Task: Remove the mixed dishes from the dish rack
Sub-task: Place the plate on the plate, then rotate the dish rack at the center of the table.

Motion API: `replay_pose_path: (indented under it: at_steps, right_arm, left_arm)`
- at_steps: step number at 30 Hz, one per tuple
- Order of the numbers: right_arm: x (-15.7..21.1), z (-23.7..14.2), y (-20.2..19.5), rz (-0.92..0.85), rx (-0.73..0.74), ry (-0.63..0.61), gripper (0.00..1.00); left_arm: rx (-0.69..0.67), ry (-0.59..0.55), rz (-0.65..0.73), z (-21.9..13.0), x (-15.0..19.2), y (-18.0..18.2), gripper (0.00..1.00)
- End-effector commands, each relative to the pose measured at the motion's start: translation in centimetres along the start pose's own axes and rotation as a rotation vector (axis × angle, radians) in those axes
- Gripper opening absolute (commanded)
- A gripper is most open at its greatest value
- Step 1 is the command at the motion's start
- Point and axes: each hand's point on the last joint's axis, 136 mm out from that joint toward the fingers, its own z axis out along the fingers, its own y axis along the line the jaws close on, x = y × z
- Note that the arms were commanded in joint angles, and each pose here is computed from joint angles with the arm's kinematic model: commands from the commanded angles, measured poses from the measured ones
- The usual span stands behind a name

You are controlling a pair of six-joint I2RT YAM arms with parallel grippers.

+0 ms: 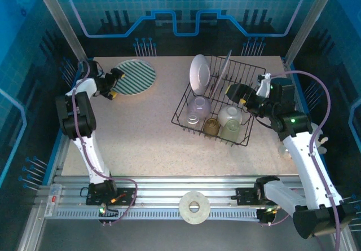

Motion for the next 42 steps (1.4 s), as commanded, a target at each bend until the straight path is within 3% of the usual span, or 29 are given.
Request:
replay_pose_path:
  at_steps: [1,15,20,26,31,34,42]
  right_arm:
    - [0.7,-0.3,-1.0,0.008,0.022,0.003,1.0]
    - [1.3,-2.7,-2.2,-0.052,0.164,-0.038,1.0]
    - [1.3,-3.3,-2.1,-0.117,0.237,-0.049,1.0]
    - [0.0,-3.8,-1.0,-0.203,0.297,-0.087,1.0]
    - [-1.0,-2.2,-0.1,-0.222,0.321,-0.075,1.0]
    - [-1.7,-1.2,0.7,-0.238,0.322,-0.079,1.0]
    - [-2.5,1.8,0.6,-0.257,0.335,-0.056,1.0]
  left_arm:
    - [-0.047,0.003,0.032,-0.7,0.5,-0.4,0.99]
    - [-0.121,0.029,-0.017,-1.4,1.3,1.3,0.99]
    - [-0.156,0.015,-0.013,-4.4,2.0,1.0,0.99]
    - [-0.08,-0.032,0.028,-10.5,4.2,-1.9,0.99]
    - [0.04,-0.056,0.123,-15.5,8.8,-4.6,0.99]
    - [0.091,-0.016,0.26,-17.4,13.7,-6.5,0.99]
    - [0.205,0.269,0.672,-17.0,29.6,-10.9,0.93]
